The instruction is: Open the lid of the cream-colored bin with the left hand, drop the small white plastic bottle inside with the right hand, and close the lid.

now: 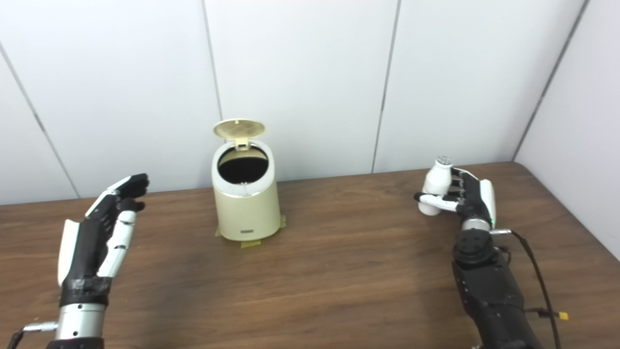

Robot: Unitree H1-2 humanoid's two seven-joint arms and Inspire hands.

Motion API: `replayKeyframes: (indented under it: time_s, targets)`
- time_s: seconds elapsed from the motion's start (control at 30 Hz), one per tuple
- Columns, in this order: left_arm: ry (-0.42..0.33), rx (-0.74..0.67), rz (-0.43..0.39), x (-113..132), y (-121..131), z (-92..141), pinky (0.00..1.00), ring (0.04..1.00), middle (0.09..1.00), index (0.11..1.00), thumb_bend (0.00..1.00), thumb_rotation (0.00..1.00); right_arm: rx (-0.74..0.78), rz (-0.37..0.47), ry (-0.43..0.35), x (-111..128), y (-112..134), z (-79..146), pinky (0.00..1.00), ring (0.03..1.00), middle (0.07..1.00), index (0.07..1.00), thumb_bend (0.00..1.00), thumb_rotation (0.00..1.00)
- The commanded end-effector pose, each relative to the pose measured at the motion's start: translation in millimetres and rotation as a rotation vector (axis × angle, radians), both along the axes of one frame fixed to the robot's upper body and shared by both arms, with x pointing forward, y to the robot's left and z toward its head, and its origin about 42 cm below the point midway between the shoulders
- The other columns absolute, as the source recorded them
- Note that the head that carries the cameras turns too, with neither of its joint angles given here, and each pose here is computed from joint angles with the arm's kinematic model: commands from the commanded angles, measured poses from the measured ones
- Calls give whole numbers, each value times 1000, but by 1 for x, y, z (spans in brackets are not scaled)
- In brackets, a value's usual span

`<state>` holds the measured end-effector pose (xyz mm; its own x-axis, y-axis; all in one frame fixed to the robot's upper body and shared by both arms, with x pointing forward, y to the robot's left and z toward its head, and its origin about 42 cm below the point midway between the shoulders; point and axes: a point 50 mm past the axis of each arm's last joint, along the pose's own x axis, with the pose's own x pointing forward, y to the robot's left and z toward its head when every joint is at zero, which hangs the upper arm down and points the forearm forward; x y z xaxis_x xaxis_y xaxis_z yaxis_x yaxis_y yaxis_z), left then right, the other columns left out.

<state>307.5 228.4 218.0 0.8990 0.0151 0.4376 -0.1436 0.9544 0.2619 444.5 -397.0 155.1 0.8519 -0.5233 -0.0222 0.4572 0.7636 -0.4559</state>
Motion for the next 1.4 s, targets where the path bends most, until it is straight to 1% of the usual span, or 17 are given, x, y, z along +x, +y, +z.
replayKeyframes:
  time_s: [0.0,0.07,0.3,0.43,0.5,0.6,0.63,0.7,0.73,0.77,0.8,0.83,0.93,1.1,1.17,1.23,1.37]
  targets:
    - [-67,4,-13,0,-1,16,773,824,820,813,365,811,-8,12,-56,11,3,23,492,593,699,788,845,146]
    - [-66,7,-15,-1,0,16,774,827,824,815,363,822,-9,13,-55,11,3,23,478,575,689,807,839,144]
    - [-58,14,-8,-1,1,17,777,827,821,811,372,820,-21,4,-50,11,2,24,499,585,685,757,841,148]
    - [-55,16,-3,-1,2,17,783,829,824,813,379,834,0,6,-56,11,3,22,483,563,678,764,833,142]
    - [-54,16,3,-1,2,17,788,827,823,813,376,843,0,2,-60,12,3,21,449,516,620,746,830,128]
    - [-53,19,7,-2,2,18,779,824,819,810,364,844,-8,-12,-66,11,4,20,455,510,596,716,814,103]
    - [-53,22,9,-2,2,18,778,825,821,811,362,845,-13,-23,-68,11,4,20,463,524,610,700,804,81]
    - [-53,24,10,-2,2,18,777,825,821,812,364,846,-11,-38,-76,12,5,19,598,685,710,652,780,20]
    - [-52,17,8,-2,2,19,777,826,821,812,364,846,-1,-39,-92,11,5,18,622,711,726,643,776,10]
    - [-55,10,1,-2,3,19,780,824,820,811,365,833,-7,-42,-104,11,6,17,654,725,728,566,649,63]
    - [-57,5,-3,-1,3,19,783,824,819,811,359,818,-13,-44,-112,11,6,17,673,730,710,517,570,95]
    - [-58,-1,-6,-1,3,19,784,824,819,811,357,812,-13,-46,-120,11,6,16,679,732,704,500,543,106]
    - [-62,1,-5,0,5,19,774,817,813,806,352,792,-25,-45,-128,11,7,14,614,675,668,483,512,112]
    - [-62,13,2,1,6,19,764,814,812,801,359,812,-36,-38,-124,11,6,15,545,621,654,483,508,113]
    - [-64,7,0,1,7,19,764,813,811,799,364,810,-40,-36,-130,11,6,16,496,569,621,483,507,113]
    - [-65,5,-2,2,7,18,763,813,810,798,371,807,-39,-38,-134,12,6,16,470,538,556,447,515,23]
    - [-63,2,-1,2,6,19,757,807,804,795,364,805,-44,-45,-120,12,6,15,524,594,497,479,525,1]
